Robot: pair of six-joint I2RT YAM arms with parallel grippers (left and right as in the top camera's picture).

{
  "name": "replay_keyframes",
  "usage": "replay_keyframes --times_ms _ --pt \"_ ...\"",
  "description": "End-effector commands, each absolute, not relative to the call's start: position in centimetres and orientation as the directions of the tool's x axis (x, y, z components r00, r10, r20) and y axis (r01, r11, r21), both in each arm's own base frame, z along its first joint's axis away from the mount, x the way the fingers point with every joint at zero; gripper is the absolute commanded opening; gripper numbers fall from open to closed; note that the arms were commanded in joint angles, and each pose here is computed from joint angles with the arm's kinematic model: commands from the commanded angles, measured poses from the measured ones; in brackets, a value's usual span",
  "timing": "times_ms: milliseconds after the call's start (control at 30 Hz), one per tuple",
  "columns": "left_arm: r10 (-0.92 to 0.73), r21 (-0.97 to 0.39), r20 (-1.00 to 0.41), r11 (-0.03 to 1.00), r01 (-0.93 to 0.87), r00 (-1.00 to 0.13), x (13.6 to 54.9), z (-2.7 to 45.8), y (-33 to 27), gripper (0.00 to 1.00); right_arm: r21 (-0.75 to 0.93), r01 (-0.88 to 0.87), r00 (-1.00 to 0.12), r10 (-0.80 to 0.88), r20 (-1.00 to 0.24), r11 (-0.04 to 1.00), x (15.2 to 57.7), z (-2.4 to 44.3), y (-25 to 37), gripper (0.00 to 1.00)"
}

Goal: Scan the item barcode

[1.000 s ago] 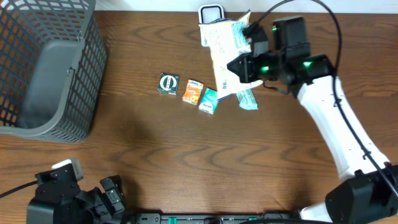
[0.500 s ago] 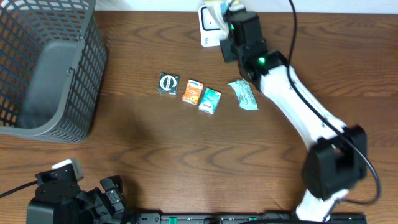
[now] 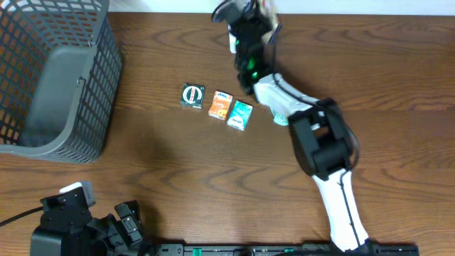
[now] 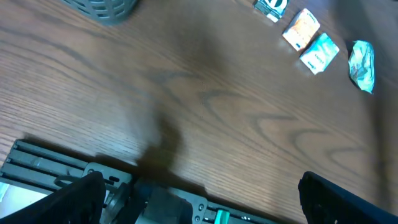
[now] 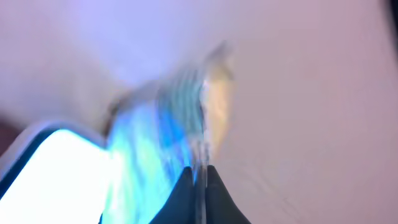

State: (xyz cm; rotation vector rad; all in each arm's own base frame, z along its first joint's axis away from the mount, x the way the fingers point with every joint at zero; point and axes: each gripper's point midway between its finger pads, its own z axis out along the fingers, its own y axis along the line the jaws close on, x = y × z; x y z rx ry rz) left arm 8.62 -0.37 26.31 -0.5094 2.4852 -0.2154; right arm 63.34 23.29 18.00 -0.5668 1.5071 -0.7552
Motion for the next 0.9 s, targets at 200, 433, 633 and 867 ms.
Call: replay_keyframes --times_ms 200,433,633,867 --pt "-0.415 -0.262 -0.519 0.909 -0.324 -0.747 8.7 26.3 -0.2 0.98 -0.809 0.174 -0.062 -0.813 -0.579 0.562 61.8 20.9 25.4 0.01" --pt "-0.415 -0.262 -0.519 0.909 -0.324 -0.747 8.7 26.3 -0.2 0.98 -0.693 0.38 -0.223 -0.666 -0.712 0.613 60.8 23.9 18.9 0.01" --pt "-0.415 -0.262 -0.519 0.909 -0.324 -0.747 8.7 26.3 -0.2 0.98 -0.543 0.627 -0.332 -0.438 -0.835 0.559 58.8 27.3 9.5 0.01" --pt "-0.415 -0.262 -0.519 0.909 -0.324 -0.747 8.7 26.3 -0.2 0.98 -0.578 0.642 -0.458 -0.353 -0.816 0.504 58.2 27.5 2.8 0.01"
